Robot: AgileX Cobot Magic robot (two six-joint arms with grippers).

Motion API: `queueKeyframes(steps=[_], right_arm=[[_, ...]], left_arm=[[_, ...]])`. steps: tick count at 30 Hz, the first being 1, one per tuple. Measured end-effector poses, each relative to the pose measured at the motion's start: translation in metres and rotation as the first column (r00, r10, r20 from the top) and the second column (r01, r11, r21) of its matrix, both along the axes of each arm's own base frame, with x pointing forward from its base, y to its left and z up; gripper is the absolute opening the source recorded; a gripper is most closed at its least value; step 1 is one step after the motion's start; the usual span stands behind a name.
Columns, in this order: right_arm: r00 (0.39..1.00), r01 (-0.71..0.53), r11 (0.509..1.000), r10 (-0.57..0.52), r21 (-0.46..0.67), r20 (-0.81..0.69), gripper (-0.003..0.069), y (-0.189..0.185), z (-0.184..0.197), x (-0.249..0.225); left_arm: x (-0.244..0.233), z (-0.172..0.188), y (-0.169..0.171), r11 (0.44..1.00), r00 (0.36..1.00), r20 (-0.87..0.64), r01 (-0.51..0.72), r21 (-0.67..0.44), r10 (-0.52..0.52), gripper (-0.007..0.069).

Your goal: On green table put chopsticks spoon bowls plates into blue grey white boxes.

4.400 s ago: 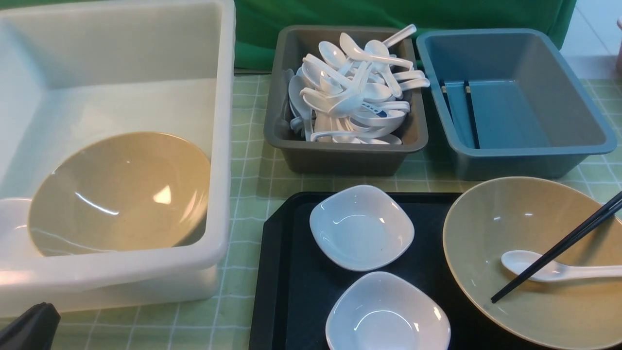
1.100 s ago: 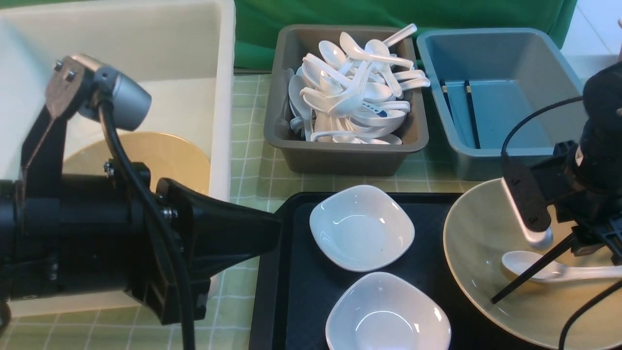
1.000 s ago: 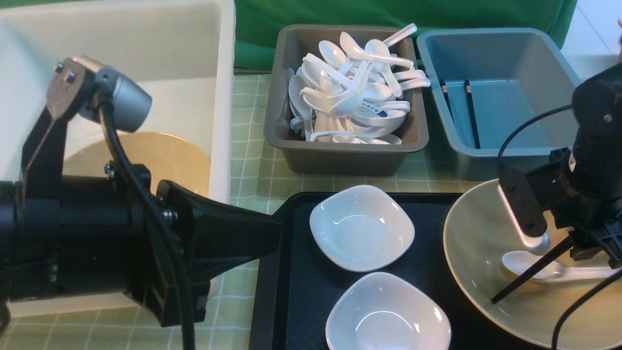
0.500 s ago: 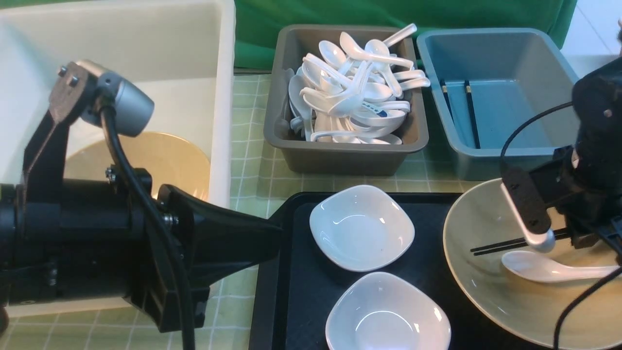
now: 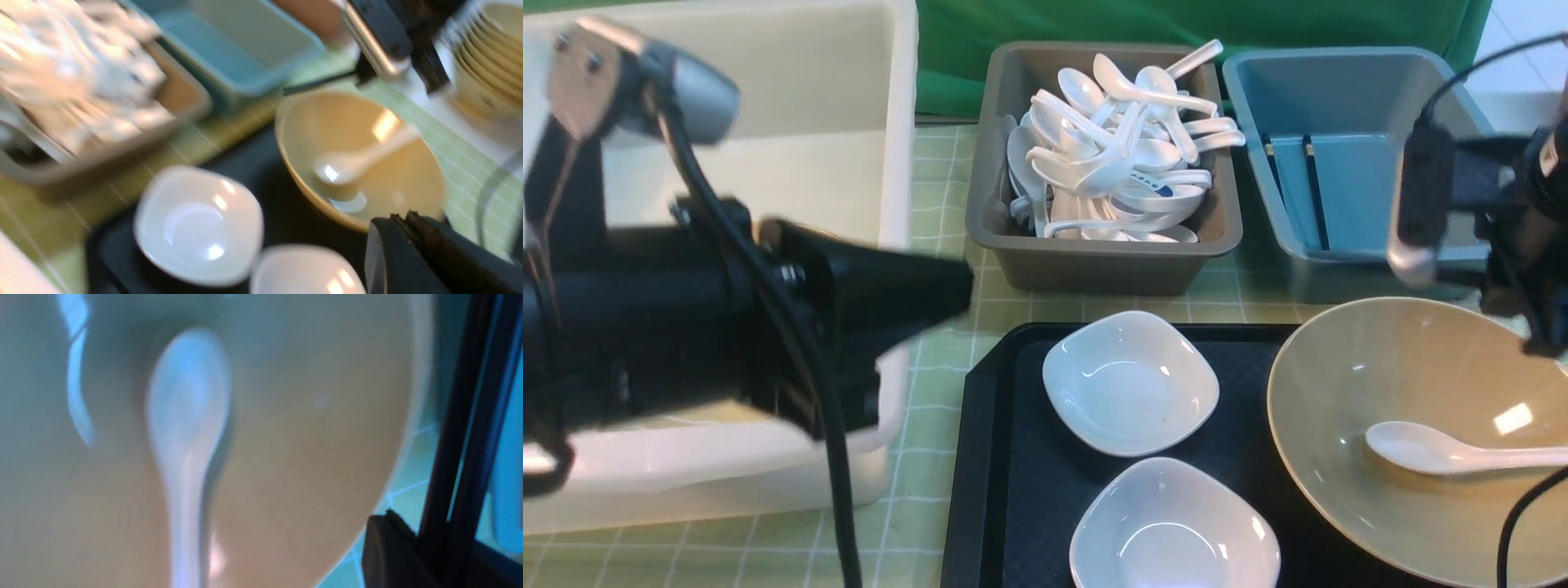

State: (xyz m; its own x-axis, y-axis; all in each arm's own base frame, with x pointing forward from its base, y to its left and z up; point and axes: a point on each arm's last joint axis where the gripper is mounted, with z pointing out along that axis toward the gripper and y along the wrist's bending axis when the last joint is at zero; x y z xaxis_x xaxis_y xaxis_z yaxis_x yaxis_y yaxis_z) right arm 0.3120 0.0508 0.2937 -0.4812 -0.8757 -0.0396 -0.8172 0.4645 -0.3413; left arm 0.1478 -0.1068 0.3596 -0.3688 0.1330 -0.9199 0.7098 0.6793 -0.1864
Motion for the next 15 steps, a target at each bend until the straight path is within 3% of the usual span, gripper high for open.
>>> queueKeyframes(steps=[2, 3, 5, 9, 13, 15], right_arm=[[0.987, 0.138, 0.987, -0.145, 0.087, 0.07, 0.0092, 0.0, 0.001, 0.013], [0.984, 0.15, 0.983, -0.159, 0.104, 0.086, 0.0092, 0.001, 0.003, 0.015], [0.927, 0.304, 0.918, -0.346, 0.253, 0.146, 0.0092, -0.003, 0.007, 0.034], [0.777, 0.442, 0.718, -0.606, 0.538, 0.169, 0.0092, -0.016, 0.019, 0.077], [0.69, 0.466, 0.574, -0.712, 0.673, 0.13, 0.0092, -0.03, 0.018, 0.113], [0.633, 0.478, 0.473, -0.77, 0.74, 0.083, 0.0092, -0.037, 0.006, 0.139]], left_arm=[[0.004, 0.002, 0.001, 0.999, 0.999, 0.033, -0.034, -0.009, 0.034, -0.0002], [0.004, 0.002, 0.002, 0.999, 0.999, 0.035, -0.035, -0.01, 0.036, -0.0002], [0.005, 0.003, 0.002, 0.999, 0.998, 0.055, -0.041, -0.004, 0.041, -0.0002], [0.006, 0.002, 0.001, 0.999, 0.997, 0.063, -0.037, 0.006, 0.037, -0.0002], [0.006, 0.002, 0.001, 0.999, 0.997, 0.064, -0.037, 0.006, 0.037, -0.0002], [0.006, 0.002, 0.001, 0.999, 0.998, 0.062, -0.032, 0.009, 0.032, -0.0002]])
